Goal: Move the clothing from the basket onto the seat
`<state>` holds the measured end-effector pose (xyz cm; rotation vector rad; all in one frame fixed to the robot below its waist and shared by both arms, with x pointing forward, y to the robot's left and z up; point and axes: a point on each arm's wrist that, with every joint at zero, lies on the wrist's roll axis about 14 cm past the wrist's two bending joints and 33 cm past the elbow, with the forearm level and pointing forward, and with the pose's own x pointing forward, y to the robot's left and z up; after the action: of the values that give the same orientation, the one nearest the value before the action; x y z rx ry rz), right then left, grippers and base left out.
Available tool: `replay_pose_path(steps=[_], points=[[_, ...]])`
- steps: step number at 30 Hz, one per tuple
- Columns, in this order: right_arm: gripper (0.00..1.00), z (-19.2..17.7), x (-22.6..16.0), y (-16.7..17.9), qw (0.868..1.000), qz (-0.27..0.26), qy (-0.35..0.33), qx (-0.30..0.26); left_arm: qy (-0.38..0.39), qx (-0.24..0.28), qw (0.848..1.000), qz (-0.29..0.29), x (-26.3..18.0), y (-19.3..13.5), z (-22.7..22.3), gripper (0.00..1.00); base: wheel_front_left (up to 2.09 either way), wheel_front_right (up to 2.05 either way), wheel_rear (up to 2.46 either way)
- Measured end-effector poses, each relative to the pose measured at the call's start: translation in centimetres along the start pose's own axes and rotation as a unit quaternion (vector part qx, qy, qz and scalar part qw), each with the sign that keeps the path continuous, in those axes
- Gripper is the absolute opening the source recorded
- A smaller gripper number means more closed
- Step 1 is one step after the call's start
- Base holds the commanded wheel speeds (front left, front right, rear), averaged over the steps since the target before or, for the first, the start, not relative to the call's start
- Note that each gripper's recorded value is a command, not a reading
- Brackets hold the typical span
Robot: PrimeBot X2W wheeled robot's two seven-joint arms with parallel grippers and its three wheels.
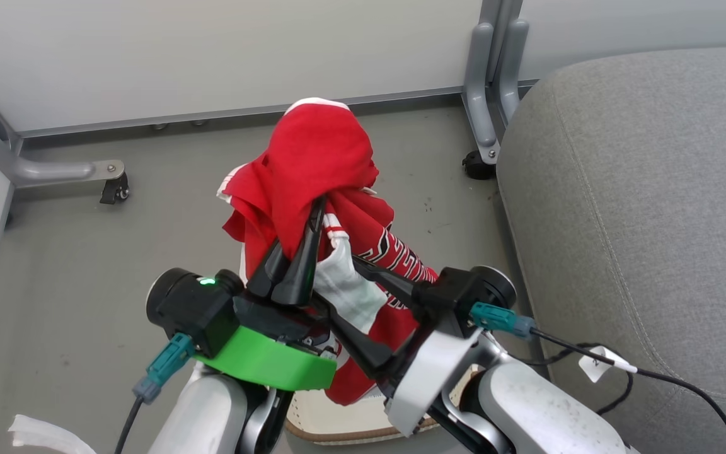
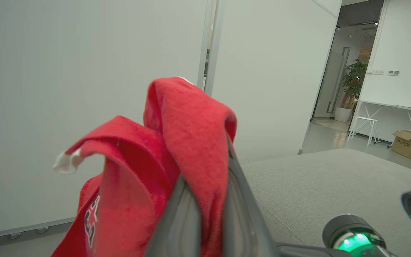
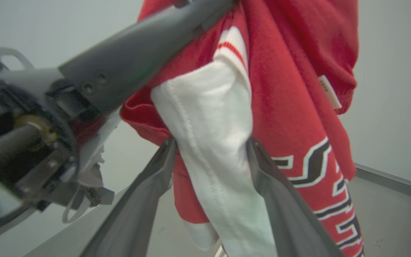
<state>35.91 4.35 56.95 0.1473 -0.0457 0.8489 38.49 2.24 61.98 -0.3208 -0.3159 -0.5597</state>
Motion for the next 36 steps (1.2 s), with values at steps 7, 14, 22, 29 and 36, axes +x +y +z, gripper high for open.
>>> replay_pose_path(steps=[7,14,22,29,36], points=[[1.00,0.3,1.6,0.8,1.000,0.021,-0.010,0.000,0.007,-0.002,1.000,-0.007,0.0,-0.5,-0.3,0.00,0.00,0.00,0.00],[1.00,0.9,2.7,0.7,0.999,0.026,-0.032,0.008,0.012,-0.005,1.000,-0.012,0.0,-0.8,-0.7,0.00,0.00,0.00,0.00],[0.00,0.9,3.4,0.0,0.999,0.022,-0.033,-0.004,0.015,-0.009,1.000,-0.021,0.1,-1.4,-0.9,0.00,0.00,0.00,0.00],[0.00,0.8,3.7,0.3,0.999,0.029,-0.032,0.003,0.016,-0.011,1.000,-0.021,0.2,-1.4,-1.0,0.00,0.00,0.00,0.00],[0.00,0.6,3.6,0.5,0.999,0.031,-0.032,0.008,0.018,-0.012,1.000,-0.019,0.1,-1.3,-1.1,0.00,0.00,0.00,0.00]])
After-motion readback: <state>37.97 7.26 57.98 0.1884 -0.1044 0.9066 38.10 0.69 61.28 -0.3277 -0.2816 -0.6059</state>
